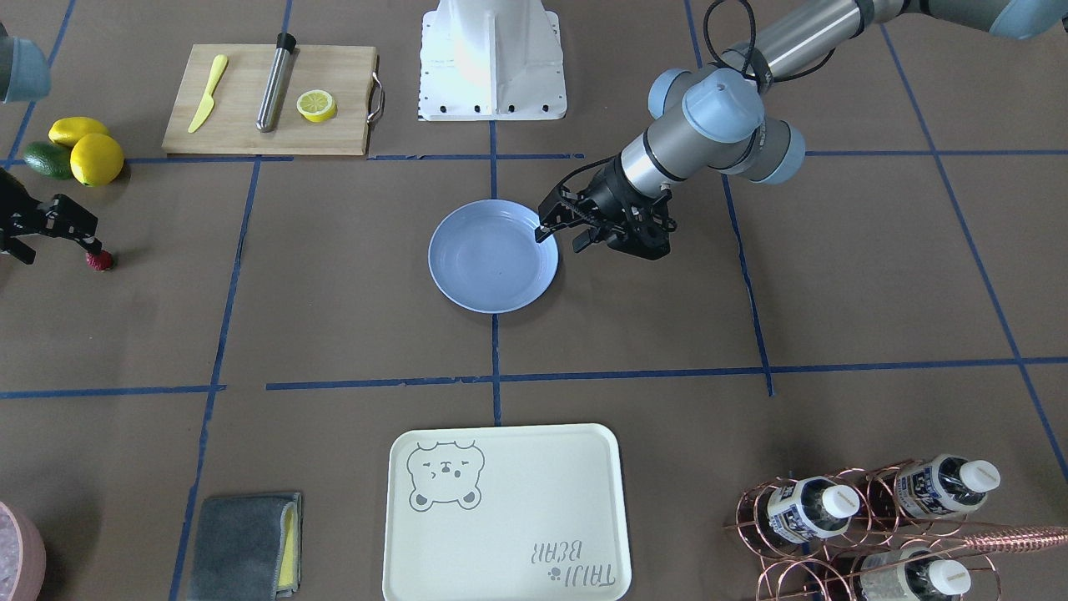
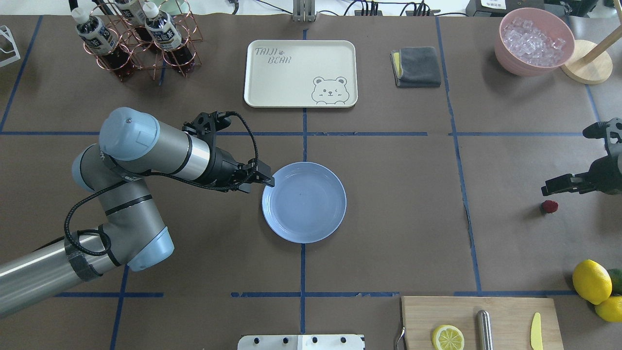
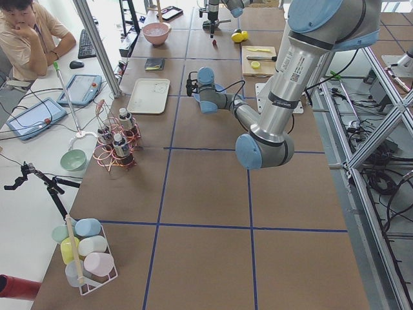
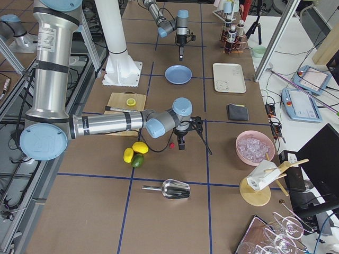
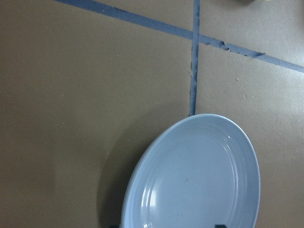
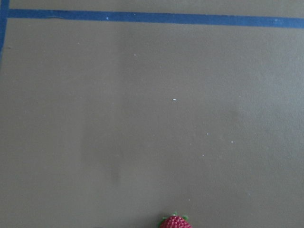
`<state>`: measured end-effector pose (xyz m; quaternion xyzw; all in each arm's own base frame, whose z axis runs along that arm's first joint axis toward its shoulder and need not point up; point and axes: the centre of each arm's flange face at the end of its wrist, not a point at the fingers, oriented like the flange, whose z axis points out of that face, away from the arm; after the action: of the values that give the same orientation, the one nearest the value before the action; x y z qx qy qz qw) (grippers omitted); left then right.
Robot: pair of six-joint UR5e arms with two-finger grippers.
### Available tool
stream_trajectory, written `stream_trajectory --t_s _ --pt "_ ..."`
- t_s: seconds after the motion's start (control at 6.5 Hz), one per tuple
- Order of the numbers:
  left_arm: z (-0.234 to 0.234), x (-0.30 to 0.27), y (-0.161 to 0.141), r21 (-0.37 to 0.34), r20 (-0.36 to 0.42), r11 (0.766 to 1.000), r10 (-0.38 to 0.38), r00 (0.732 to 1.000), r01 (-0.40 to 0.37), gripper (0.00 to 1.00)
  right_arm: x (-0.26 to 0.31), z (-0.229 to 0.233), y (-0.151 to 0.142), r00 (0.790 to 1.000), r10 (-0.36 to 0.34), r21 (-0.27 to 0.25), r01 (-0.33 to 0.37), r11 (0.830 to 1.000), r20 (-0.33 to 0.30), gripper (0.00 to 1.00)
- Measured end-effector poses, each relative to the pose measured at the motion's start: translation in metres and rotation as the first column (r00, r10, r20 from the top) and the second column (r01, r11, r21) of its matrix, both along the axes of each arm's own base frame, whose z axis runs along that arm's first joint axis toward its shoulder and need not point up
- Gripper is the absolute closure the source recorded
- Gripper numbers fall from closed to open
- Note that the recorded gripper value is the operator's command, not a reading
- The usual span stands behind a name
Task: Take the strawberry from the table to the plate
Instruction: 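Hold the plate with the left gripper while the right gripper descends onto the strawberry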
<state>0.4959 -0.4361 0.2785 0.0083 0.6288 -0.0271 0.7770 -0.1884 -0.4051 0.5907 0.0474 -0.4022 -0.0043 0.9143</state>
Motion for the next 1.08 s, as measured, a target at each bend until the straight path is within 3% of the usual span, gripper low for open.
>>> stream_trajectory --t_s 0.46,1.08 --pt "0.004 -0.002 0.0 -0.003 0.004 1.0 -0.001 1.0 0.001 0.27 -0.012 0.016 0.004 1.0 0.009 -0.04 -0.009 0.999 -0.009 0.12" --pt "0.009 -0.003 0.0 -0.004 0.009 1.0 -0.001 1.0 0.001 0.27 -0.033 0.018 0.006 1.0 0.008 -0.075 -0.009 0.997 -0.012 0.34"
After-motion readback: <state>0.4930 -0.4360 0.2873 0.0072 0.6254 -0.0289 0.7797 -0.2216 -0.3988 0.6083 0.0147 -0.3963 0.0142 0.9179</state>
